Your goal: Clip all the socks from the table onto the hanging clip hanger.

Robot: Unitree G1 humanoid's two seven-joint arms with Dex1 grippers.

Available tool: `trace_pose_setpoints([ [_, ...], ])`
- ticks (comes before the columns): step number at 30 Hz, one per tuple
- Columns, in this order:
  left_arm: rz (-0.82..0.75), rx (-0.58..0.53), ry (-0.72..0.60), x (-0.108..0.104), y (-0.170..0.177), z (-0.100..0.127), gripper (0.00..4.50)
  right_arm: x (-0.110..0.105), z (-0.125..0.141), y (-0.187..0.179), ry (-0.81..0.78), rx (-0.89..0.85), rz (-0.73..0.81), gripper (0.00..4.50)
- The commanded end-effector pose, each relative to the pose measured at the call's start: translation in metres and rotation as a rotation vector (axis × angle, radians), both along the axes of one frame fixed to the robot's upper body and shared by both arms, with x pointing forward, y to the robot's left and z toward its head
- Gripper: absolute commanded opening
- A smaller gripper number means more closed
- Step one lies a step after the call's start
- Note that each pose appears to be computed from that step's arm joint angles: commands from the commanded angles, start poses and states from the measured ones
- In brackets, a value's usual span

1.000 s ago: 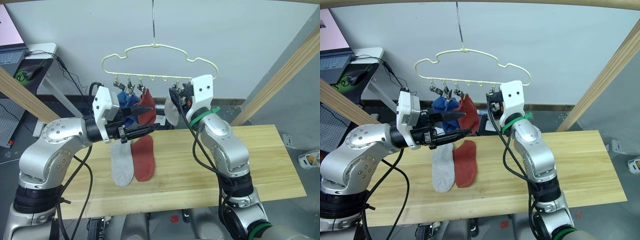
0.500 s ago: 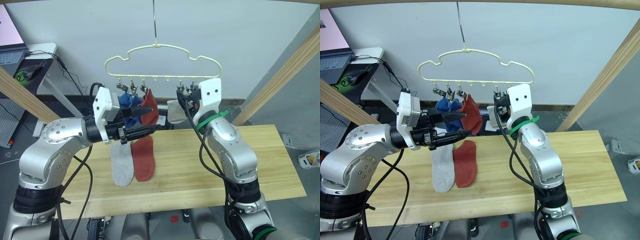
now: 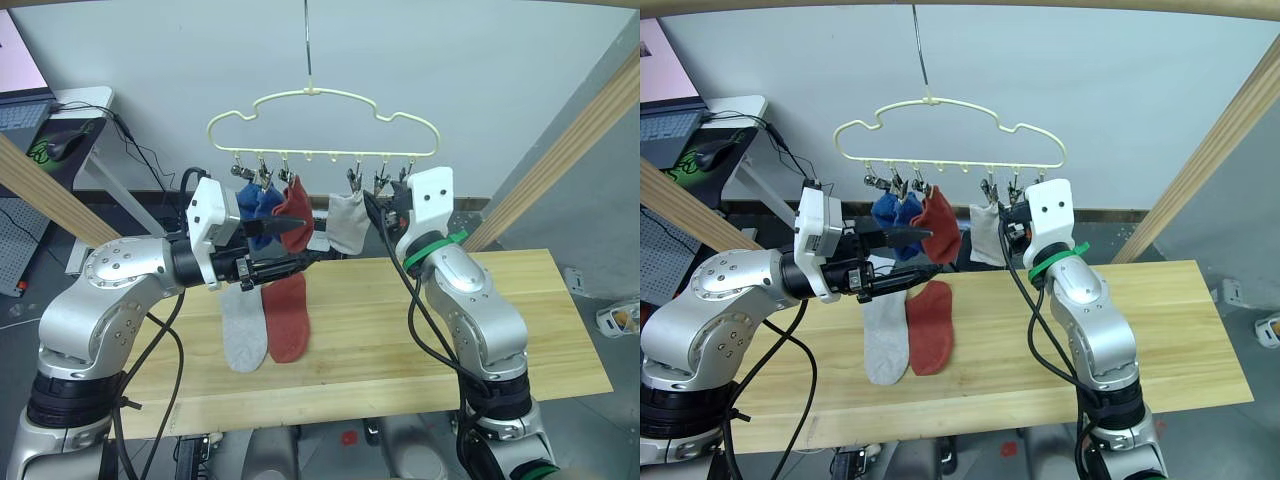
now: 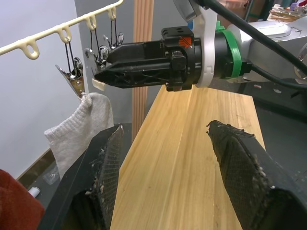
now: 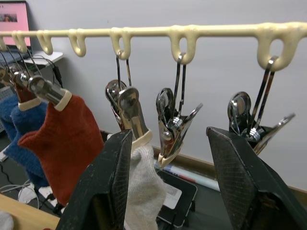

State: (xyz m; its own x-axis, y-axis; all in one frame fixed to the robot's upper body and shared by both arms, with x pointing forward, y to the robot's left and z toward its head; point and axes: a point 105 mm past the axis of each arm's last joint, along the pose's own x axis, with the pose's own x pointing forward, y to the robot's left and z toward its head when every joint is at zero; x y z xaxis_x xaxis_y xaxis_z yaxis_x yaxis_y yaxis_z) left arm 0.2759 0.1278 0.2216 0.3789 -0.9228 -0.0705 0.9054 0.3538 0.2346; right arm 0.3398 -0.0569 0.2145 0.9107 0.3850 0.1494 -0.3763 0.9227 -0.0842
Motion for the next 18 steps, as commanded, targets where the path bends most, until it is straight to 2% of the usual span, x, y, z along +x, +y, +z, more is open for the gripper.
trace_pose_setpoints([
  [1, -0.020, 0.014, -0.045, -0.0052, -0.0026, 0.0055, 3.06, -0.0080, 0.0140, -0.0009, -0.055, 0.018, 0.001, 2.53],
  [3, -0.020, 0.015, -0.045, -0.0050, -0.0028, 0.0051, 3.06, -0.0080, 0.0136, -0.0010, -0.052, 0.020, -0.002, 2.53],
  [6, -0.019, 0.016, -0.045, -0.0047, -0.0030, 0.0046, 3.09, -0.0078, 0.0119, -0.0006, -0.044, 0.020, -0.003, 1.98],
  [18, -0.016, 0.021, -0.046, -0.0031, -0.0041, 0.0046, 3.09, -0.0028, 0.0181, 0.0018, -0.051, 0.050, -0.024, 1.98],
])
